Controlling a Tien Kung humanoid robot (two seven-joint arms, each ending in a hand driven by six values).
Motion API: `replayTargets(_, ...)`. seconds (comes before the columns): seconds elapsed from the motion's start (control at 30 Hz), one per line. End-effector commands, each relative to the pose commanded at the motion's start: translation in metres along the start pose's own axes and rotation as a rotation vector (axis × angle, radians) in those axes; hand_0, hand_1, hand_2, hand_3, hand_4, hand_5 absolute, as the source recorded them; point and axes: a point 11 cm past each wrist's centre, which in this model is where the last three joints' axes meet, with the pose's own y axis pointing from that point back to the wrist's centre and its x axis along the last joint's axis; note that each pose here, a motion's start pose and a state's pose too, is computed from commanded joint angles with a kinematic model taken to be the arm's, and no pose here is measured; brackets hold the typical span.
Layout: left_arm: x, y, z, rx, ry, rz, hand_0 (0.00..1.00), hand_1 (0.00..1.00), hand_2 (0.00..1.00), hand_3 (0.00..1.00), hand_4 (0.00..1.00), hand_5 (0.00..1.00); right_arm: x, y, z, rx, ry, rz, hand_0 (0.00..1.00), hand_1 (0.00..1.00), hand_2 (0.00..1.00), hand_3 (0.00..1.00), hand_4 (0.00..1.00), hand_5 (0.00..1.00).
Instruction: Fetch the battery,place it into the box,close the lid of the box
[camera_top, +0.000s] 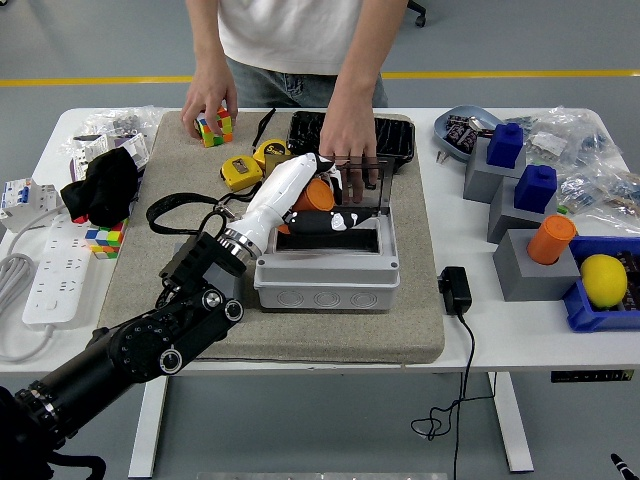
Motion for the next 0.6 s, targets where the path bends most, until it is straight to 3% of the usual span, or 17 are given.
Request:
replayTargets(0.03, -0.003, 0.001, -0.002, 0.004, -0.003, -0.008, 0.03, 0.002, 0.002, 0.002, 0.869, 0.384, 0.0, 0.0, -0.001, 0.001, 0.0, -0.002, 0.763, 0.739, 0.735, 0.761, 0.998, 0.998)
replayTargets(0.2, -0.017, 0.008, -0.003, 0.009, -0.006, -0.046, 0.03, 0.002, 0.002, 0.002, 0.869, 0.384, -0.001, 0.0, -0.003, 0.005, -0.003, -0.004, 0.763, 0.739, 0.735, 0.761, 0.998, 0.998)
replayTargets(0.6, -0.027, 0.011, 0.004, -0.01, -0.005, -0.064, 0.03, 0.002, 0.002, 0.002, 0.9, 0.409, 0.0, 0.0, -0.003, 0.005, -0.002, -0.001, 0.763, 0.739, 0.736, 0.761, 0.998, 0.998)
